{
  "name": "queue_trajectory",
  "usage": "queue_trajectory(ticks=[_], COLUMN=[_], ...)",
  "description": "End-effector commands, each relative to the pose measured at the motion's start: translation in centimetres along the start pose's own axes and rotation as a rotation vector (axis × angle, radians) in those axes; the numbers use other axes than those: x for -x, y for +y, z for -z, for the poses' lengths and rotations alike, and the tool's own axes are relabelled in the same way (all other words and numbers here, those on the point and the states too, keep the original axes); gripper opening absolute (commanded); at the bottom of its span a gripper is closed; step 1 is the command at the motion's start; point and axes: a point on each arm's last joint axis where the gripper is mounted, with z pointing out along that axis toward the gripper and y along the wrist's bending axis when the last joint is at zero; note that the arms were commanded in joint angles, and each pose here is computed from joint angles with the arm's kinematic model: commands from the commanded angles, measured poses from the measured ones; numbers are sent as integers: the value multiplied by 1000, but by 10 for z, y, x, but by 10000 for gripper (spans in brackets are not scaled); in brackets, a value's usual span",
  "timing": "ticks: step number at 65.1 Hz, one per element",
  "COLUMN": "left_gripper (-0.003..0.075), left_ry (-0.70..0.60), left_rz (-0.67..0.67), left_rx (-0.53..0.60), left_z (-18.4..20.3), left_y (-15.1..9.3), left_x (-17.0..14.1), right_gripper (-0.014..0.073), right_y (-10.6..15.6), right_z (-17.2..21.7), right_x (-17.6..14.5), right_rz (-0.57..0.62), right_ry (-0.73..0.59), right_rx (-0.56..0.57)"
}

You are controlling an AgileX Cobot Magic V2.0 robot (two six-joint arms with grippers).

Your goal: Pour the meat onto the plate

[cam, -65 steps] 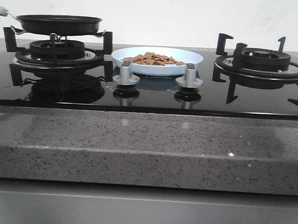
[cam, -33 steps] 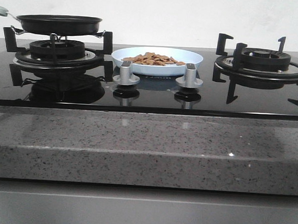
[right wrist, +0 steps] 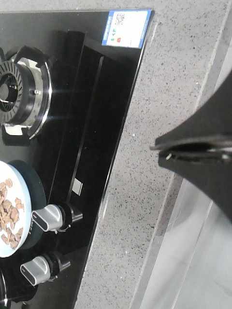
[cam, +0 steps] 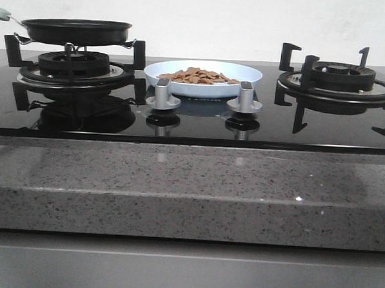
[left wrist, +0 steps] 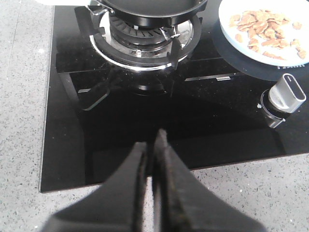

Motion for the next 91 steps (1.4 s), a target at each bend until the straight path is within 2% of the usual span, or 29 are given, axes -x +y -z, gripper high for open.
queue_trajectory(ticks=[1, 43, 52, 61, 72, 91], left_gripper=[-20, -20, -20, -20, -20, -20], left_ry=[-127, -129, -166, -298, -459, -611], left_rz=[1, 1, -9, 14, 39, 56], left_rx=[-11, -11, 6, 44, 107, 184], left_z=[8, 8, 5, 7, 18, 25], left_y=[-2, -2, 1, 9, 19, 23], left_x=[15, 15, 12, -10, -54, -123], right_gripper=[-69, -69, -69, -69, -69, -69], right_y=[0, 0, 0, 0, 0, 0], right_z=[3, 3, 3, 3, 3, 3], right_x=[12, 12, 12, 12, 12, 12], right_rz=[3, 3, 3, 3, 3, 3], right_ry=[-82, -82, -82, -82, -82, -82], right_rx=[-4, -4, -4, -4, -4, -4])
